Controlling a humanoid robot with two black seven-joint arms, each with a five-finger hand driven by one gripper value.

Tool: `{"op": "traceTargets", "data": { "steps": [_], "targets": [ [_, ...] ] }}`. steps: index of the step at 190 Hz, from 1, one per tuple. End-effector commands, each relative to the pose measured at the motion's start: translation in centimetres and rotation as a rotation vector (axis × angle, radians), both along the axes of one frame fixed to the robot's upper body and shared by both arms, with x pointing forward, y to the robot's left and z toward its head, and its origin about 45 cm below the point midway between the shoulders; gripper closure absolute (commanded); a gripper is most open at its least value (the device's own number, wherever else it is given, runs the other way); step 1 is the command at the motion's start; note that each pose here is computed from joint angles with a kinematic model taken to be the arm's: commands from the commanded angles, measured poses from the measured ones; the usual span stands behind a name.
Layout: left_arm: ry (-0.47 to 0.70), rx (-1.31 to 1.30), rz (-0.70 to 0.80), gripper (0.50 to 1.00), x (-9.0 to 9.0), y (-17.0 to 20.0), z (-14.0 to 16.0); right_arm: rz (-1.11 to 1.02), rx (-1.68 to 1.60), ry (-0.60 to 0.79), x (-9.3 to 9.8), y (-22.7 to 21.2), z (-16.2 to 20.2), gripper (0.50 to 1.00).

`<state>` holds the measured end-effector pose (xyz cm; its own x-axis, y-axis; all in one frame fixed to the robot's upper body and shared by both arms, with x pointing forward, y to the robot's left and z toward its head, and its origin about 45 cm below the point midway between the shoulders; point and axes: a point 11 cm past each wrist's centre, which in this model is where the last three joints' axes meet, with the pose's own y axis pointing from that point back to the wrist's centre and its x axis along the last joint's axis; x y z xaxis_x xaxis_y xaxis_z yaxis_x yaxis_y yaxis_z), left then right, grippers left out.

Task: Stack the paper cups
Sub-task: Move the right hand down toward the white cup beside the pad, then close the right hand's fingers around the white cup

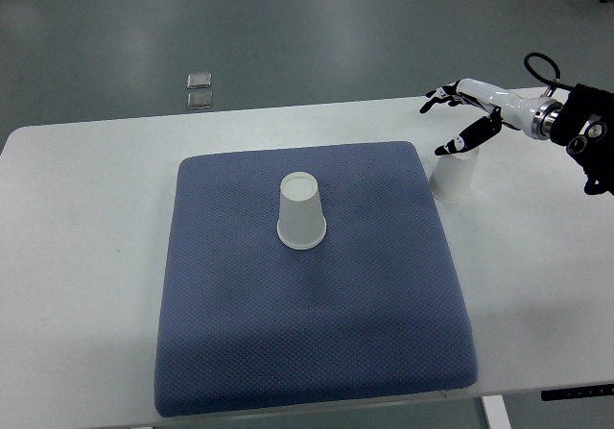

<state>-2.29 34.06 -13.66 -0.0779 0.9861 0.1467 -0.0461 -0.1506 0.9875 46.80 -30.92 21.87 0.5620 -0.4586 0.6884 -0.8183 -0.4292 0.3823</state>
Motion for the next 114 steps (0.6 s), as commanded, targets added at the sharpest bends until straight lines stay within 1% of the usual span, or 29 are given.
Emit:
{"op": "traceTargets", "data": {
  "steps": [1, 20, 53, 114],
  "targets": [
    [0.002, 0.000, 0.000, 0.500, -0.1, 0.0, 0.0, 0.024, -0.065, 0.003, -0.2, 0.1, -0.7, 0.568],
    [0.000, 0.000, 0.000, 0.500, 0.0, 0.0, 0.0, 0.046, -0.113, 0.013, -0.5, 0.3, -1.5, 0.568],
    [0.000, 0.000, 0.000, 0.500, 0.0, 0.0, 0.0, 0.070, -0.225, -0.023, -0.8, 0.3, -2.5, 0.568],
    [0.000, 0.000, 0.002, 0.500, 0.0, 0.0, 0.0, 0.089, -0.351, -0.069, -0.5, -0.5, -2.4, 0.568]
  ]
}}
